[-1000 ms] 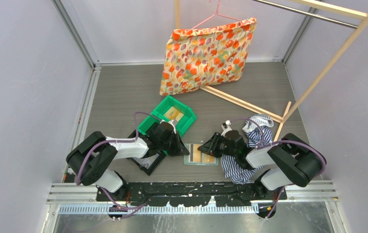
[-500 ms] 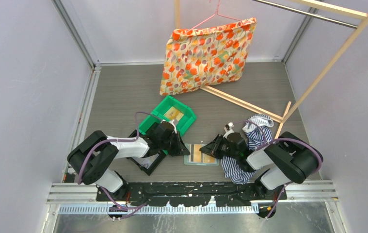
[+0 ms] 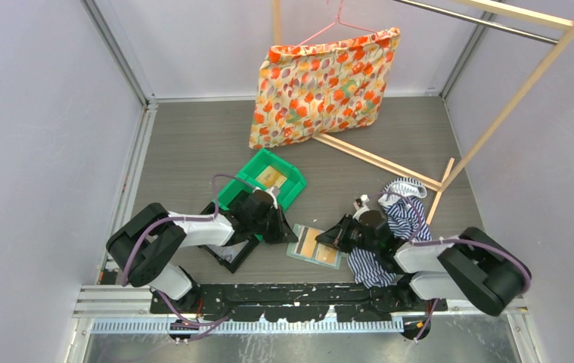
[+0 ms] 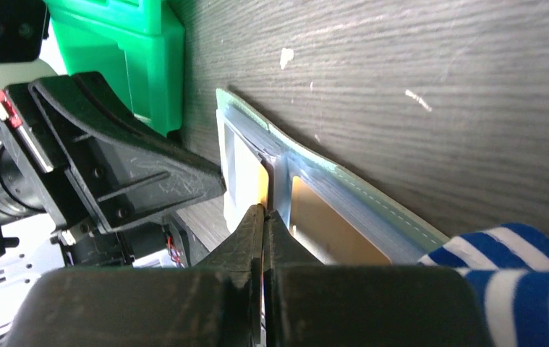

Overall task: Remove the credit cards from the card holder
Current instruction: Remove the credit card from the card holder, then place the credit card in the storage box.

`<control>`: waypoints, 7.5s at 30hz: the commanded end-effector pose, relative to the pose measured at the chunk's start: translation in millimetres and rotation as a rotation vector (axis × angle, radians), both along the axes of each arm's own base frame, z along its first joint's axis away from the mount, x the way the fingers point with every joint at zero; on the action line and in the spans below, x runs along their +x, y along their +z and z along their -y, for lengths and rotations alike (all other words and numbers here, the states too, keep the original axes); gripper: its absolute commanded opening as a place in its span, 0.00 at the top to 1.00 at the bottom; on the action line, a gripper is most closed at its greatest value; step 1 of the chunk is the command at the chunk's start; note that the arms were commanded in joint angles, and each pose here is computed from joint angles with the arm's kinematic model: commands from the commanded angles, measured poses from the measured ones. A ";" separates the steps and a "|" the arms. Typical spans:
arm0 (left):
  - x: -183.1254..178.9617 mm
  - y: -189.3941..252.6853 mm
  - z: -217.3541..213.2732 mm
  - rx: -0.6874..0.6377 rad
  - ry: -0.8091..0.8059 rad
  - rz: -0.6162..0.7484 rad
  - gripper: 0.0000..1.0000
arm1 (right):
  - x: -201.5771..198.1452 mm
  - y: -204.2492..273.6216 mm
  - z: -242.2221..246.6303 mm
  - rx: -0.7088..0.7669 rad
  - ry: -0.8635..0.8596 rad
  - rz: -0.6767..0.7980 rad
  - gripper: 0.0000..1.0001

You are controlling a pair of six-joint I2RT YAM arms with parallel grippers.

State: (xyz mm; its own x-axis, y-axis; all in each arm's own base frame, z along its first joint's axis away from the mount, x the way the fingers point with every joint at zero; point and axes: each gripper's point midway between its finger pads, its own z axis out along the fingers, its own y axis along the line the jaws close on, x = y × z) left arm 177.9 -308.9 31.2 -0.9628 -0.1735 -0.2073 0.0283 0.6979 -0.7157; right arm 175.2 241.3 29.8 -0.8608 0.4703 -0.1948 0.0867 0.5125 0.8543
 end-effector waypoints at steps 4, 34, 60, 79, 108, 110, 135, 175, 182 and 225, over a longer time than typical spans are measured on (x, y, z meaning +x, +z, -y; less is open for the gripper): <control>-0.1 -2.0 -1.5 0.014 0.009 0.006 0.99 | -13.9 1.2 10.2 -0.076 0.037 0.001 0.99; -37.7 -15.2 -6.5 0.077 -0.033 -0.029 1.00 | -21.2 -2.8 10.3 -0.031 0.016 -0.053 0.66; -41.2 -23.9 -2.6 0.099 -0.045 -0.044 0.99 | -26.8 -10.3 28.1 -0.010 -0.066 -0.039 0.99; -39.4 -19.1 -23.4 0.159 0.000 -0.010 0.99 | -36.2 -17.2 39.8 -0.092 -0.045 -0.044 0.99; -26.0 16.9 -28.0 0.192 -0.004 0.073 0.99 | -56.4 2.7 63.2 -0.125 -0.062 -0.035 0.99; -23.4 29.9 -26.7 0.182 -0.003 0.089 0.99 | -55.0 6.6 62.4 -0.132 -0.053 -0.021 0.99; -19.9 132.4 5.8 -0.346 -0.011 0.144 0.36 | -27.6 126.5 10.8 0.211 0.039 0.223 0.99; -1.4 146.9 1.0 -0.258 -0.036 0.216 1.00 | -17.1 118.1 -4.5 0.214 0.064 0.181 0.34; 53.3 186.8 -42.1 0.300 -0.135 0.453 0.99 | -9.5 107.9 27.5 0.006 -0.037 0.206 0.15; 180.9 114.9 -57.7 1.119 -0.484 0.526 0.55 | -21.3 96.1 71.5 -0.178 -0.131 0.173 0.07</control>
State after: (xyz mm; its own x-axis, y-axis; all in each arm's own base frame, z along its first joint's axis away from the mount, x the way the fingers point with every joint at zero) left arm 371.7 -246.5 96.3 -0.6276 0.7335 -0.2607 0.5678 0.6605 0.4913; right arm 144.9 171.5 102.6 -0.7734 0.5190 -0.3640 0.0710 0.6416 0.7638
